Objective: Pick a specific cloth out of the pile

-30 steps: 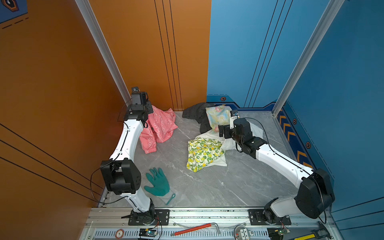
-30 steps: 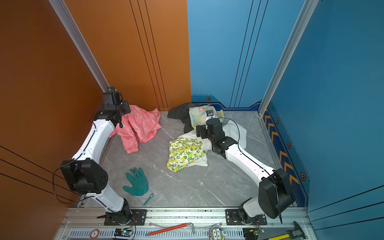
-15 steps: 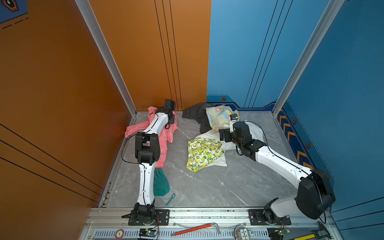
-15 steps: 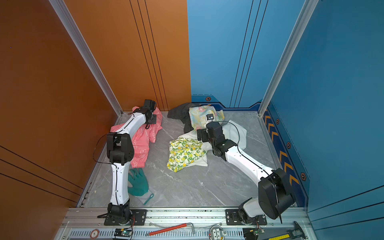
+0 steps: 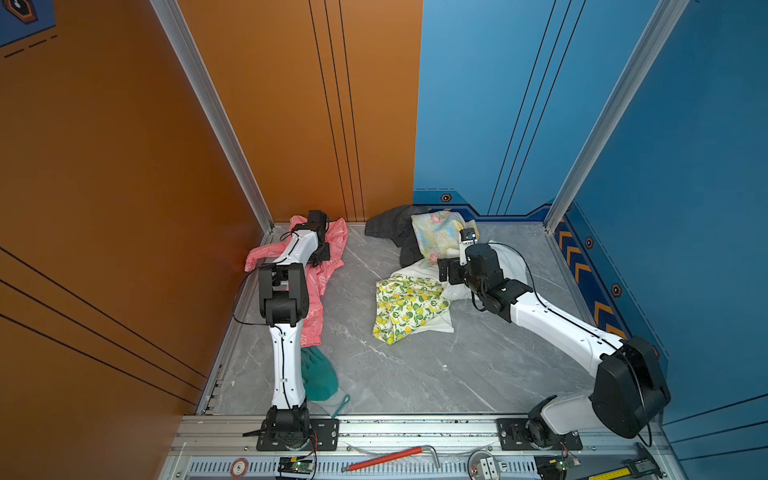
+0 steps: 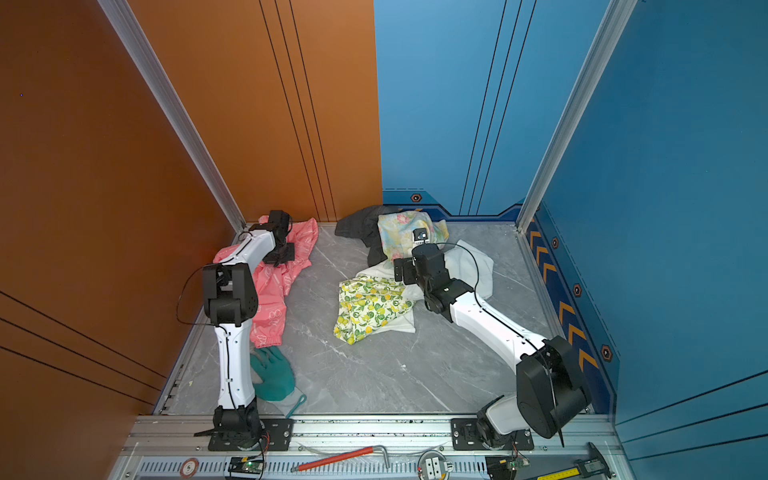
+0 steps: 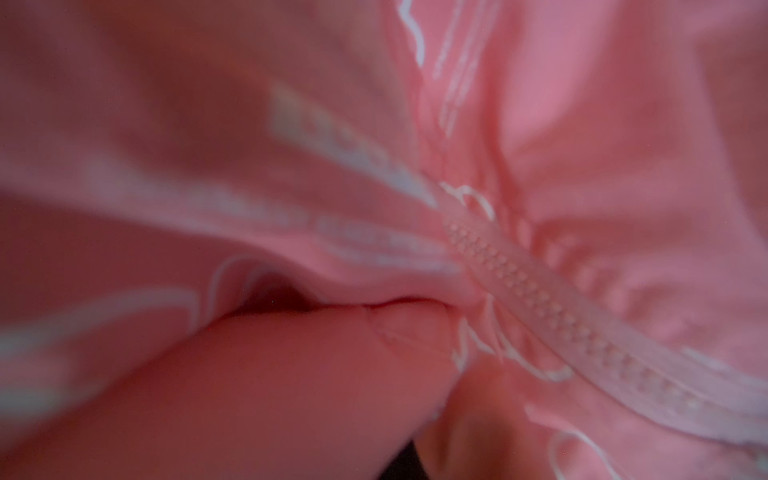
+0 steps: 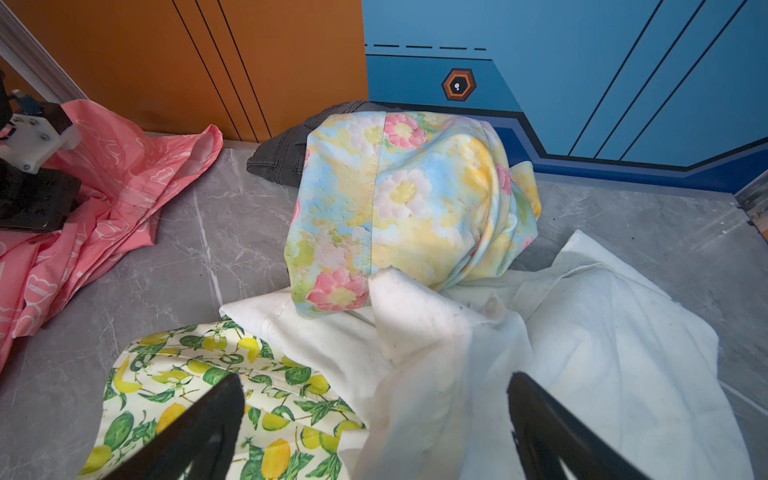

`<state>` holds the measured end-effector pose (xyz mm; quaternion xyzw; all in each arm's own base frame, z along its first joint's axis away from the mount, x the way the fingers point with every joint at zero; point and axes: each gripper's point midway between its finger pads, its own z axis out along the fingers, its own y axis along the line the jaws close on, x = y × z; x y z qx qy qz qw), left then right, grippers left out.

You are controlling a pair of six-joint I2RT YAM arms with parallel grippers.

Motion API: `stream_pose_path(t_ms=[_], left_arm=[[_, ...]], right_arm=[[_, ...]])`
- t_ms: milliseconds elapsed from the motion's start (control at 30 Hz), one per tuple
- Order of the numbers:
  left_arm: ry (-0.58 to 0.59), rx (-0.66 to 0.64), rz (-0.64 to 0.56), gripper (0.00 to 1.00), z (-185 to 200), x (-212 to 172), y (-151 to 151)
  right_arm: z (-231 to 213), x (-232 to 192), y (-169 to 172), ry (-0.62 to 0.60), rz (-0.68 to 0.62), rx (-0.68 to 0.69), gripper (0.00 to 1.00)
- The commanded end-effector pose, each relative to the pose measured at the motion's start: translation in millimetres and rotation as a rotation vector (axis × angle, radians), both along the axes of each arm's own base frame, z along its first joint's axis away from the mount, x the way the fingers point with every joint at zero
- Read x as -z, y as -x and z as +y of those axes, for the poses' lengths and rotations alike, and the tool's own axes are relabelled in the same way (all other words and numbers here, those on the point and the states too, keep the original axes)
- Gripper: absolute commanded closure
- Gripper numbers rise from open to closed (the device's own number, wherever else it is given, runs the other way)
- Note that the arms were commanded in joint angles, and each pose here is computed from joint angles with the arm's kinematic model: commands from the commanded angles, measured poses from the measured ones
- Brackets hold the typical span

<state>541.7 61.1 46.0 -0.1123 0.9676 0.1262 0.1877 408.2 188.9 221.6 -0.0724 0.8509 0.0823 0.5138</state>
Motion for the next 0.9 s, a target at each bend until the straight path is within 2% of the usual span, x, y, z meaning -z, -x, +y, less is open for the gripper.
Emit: stream_pose_path(t_ms=[0, 133, 567, 600, 633, 700, 767, 833, 867], left_arm=[[0.065, -0.029, 0.140, 1.00, 3, 23, 39], [0.069, -0.022, 0.149, 1.00, 8, 23, 44], [0.053, 0.008, 0.057, 1.00, 32, -5, 15], [0.049, 0.012, 0.044, 0.95, 33, -11, 13], [0.051, 0.011, 0.025, 0.85, 32, -18, 10], [0.077, -0.002, -0.020, 0.52, 29, -36, 8], [0.101, -0.012, -0.078, 0.36, 23, -62, 7], [0.106, -0.004, -0.143, 0.16, 16, -94, 7], [0.103, 0.006, -0.167, 0.11, 11, -108, 8]], right_arm=[[-1, 13, 2, 0.010, 0.025, 0.014, 0.00], [-2, 13, 3, 0.015, 0.024, 0.014, 0.00], [-7, 4, 6, 0.030, 0.007, 0.017, 0.00], [-7, 3, 6, 0.035, 0.004, 0.017, 0.00], [-7, 1, 6, 0.037, 0.003, 0.016, 0.00], [-8, -1, 5, 0.037, -0.004, 0.015, 0.00], [-7, -3, 4, 0.032, -0.007, 0.014, 0.00], [-4, -5, 3, 0.023, -0.013, 0.007, 0.00], [-4, -6, 3, 0.023, -0.015, 0.004, 0.00]])
